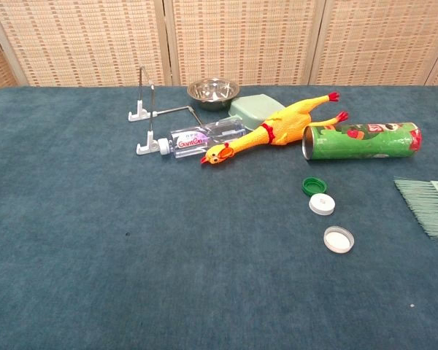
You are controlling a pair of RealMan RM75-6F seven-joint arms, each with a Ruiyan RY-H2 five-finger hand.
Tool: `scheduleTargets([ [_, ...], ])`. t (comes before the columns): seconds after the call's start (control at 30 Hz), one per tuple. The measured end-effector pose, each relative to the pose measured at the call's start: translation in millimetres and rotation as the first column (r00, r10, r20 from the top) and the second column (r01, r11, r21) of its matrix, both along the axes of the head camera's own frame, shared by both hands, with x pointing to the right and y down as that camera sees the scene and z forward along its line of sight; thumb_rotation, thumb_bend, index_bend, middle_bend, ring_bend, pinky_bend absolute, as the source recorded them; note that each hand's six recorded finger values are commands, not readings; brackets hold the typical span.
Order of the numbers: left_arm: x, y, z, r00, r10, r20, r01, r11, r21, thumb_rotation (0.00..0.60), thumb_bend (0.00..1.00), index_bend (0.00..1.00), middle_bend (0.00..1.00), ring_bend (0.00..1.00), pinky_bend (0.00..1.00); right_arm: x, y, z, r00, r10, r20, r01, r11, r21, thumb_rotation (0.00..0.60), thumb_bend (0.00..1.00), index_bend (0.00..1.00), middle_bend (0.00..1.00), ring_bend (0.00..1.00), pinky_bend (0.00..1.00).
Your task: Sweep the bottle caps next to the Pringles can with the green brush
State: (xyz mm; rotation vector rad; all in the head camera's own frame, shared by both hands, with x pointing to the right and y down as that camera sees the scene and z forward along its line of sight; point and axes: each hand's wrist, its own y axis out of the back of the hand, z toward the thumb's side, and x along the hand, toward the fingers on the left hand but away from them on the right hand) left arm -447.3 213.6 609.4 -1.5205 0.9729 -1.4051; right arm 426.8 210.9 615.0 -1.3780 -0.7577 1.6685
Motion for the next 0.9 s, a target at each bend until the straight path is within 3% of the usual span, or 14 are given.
scheduleTargets([
  [0.27, 1, -3, 5, 1.0, -0.001, 0.004, 0.002, 1.0, -0.02, 0.6, 0.41, 0.0, 0.0, 0.0, 0.06, 5, -2, 21, 0.999, -0.023, -0.028, 0.021, 0.999, -0.046, 0.6, 0.08, 0.03, 0.08, 0.0, 0.0],
  [0.47, -1, -5, 5, 1.0, -0.007, 0.008, 0.007, 1.0, -0.027, 0.6, 0.41, 0.0, 0.0, 0.0, 0.06, 15, -6, 50, 0.997, -0.042, -0.066, 0.035, 0.995, -0.097, 0.6, 0.12, 0.24, 0.24, 0.0, 0.0],
  [0.9, -4, -2, 9, 0.999, -0.016, 0.034, 0.018, 0.999, -0.045, 0.6, 0.42, 0.0, 0.0, 0.0, 0.06, 20, -21, 103, 0.99, -0.093, -0.107, 0.074, 0.984, -0.164, 0.6, 0.23, 0.43, 0.39, 0.05, 0.0],
])
